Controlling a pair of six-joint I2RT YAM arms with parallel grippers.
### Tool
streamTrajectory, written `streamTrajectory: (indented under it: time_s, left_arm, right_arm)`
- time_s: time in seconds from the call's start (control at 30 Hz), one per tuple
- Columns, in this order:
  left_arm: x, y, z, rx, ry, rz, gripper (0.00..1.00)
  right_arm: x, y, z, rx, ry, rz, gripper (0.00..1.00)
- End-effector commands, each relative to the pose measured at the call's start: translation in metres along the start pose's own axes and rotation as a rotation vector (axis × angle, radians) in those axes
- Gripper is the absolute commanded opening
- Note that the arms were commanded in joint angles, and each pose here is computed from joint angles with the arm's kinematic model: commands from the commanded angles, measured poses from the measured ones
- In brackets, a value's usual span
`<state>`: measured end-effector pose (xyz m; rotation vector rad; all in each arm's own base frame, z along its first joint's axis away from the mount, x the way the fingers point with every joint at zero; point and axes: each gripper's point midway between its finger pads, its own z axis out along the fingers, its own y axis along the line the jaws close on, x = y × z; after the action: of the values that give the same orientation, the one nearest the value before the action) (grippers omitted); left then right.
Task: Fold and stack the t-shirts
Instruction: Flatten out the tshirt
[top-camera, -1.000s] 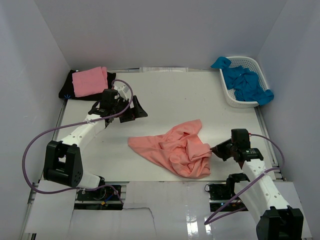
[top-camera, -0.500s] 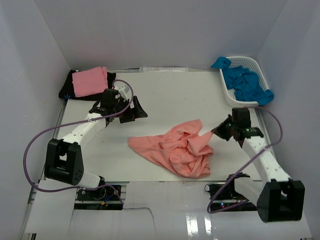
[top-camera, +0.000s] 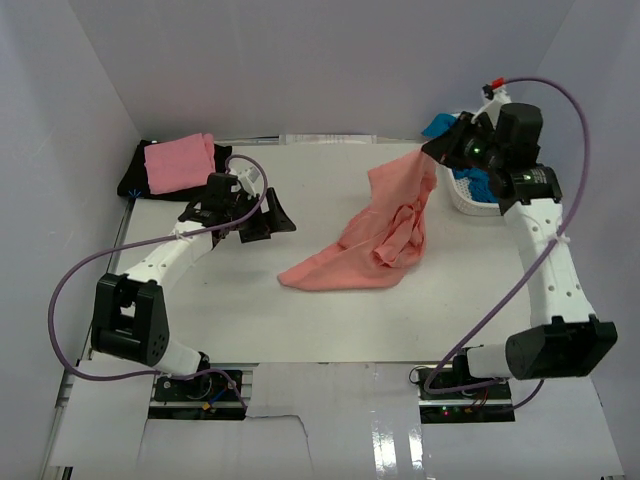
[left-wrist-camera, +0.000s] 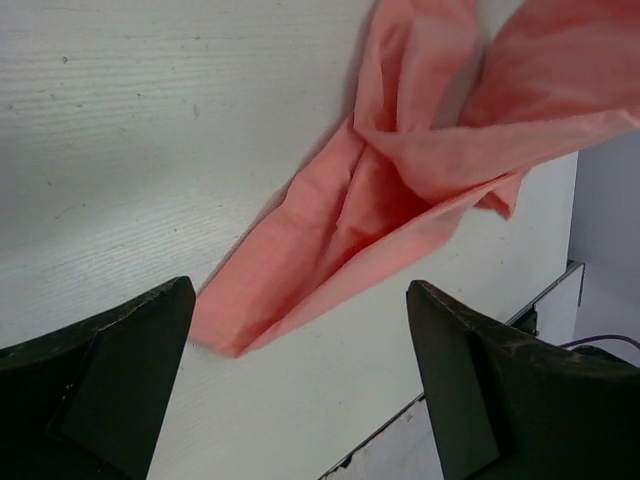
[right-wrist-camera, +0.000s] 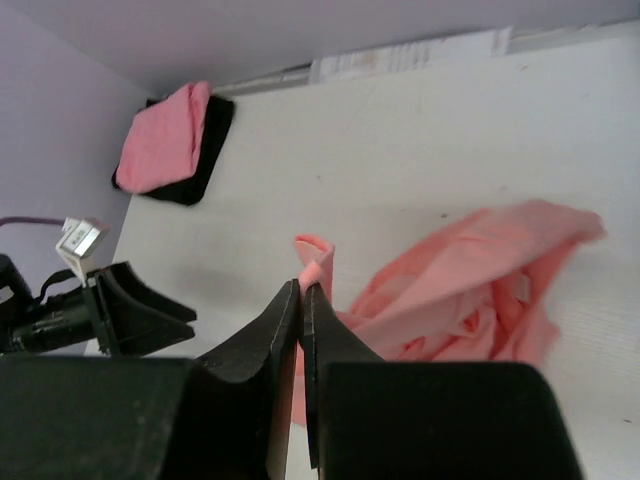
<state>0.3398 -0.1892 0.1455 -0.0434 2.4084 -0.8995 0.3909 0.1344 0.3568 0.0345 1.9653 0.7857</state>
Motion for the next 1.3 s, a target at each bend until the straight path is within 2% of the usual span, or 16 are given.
streamTrajectory:
  time_s: [0.0,0.13,0.23,0.33,0.43,0.53,0.6,0.63,0.73,0.8,0.9,0.93,1.07,1.13,1.2,1.27]
  left_arm:
    - [-0.010,-0.014,0.003,0.072,0.013,0.031,0.98]
    - [-0.011,-0.017,0.015,0.109,0.055,0.055,0.98]
    - [-0.014,-0.024,0.025,0.124,0.067,0.079,0.98]
    - [-0.019,-0.042,0.040,0.152,0.078,0.150,0.98]
    - [-0.019,-0.068,0.063,0.176,0.080,0.313,0.98]
    - [-0.033,-0.078,0.073,0.196,0.056,0.398,0.97]
    - [-0.044,-0.088,0.081,0.264,0.029,0.516,0.94]
    - [-0.042,-0.106,0.079,0.382,0.031,0.579,0.98]
    - [-0.049,-0.108,0.092,0.423,0.012,0.667,0.98]
    - [-0.063,-0.107,0.106,0.416,0.008,0.664,0.98]
    - [-0.072,-0.109,0.116,0.508,0.086,0.510,0.98]
    - [-0.070,-0.110,0.118,0.527,0.125,0.434,0.98]
    - [-0.051,-0.107,0.129,0.556,0.205,0.312,0.98]
    - [-0.038,-0.107,0.132,0.547,0.226,0.299,0.98]
    - [-0.029,-0.111,0.130,0.572,0.230,0.349,0.98]
    - [-0.014,-0.118,0.122,0.607,0.212,0.468,0.98]
  right_arm:
    - [-0.007,-0.050,-0.033,0.191,-0.045,-0.021,0.08]
    - [0.003,-0.097,-0.057,0.330,-0.063,0.042,0.08]
    - [0.002,-0.102,-0.068,0.354,-0.086,0.031,0.08]
    - [0.006,-0.102,-0.062,0.333,-0.043,0.034,0.08]
    - [0.006,-0.103,-0.059,0.330,-0.026,0.043,0.08]
    - [0.004,-0.102,-0.061,0.331,-0.033,0.034,0.08]
    - [0.002,-0.100,-0.061,0.328,-0.031,0.028,0.08]
    - [0.004,-0.101,-0.061,0.328,-0.021,0.027,0.08]
    - [0.002,-0.099,-0.061,0.322,-0.020,0.023,0.08]
    - [0.002,-0.097,-0.061,0.314,-0.016,0.027,0.08]
    - [-0.002,-0.096,-0.064,0.325,-0.016,0.030,0.08]
    - [-0.009,-0.093,-0.066,0.326,-0.029,0.021,0.08]
    - [-0.023,-0.085,-0.073,0.323,-0.050,0.000,0.08]
    - [-0.028,-0.080,-0.074,0.310,-0.051,-0.004,0.08]
    - [-0.032,-0.078,-0.074,0.301,-0.053,0.000,0.08]
    - [-0.046,-0.072,-0.072,0.286,-0.068,-0.005,0.08]
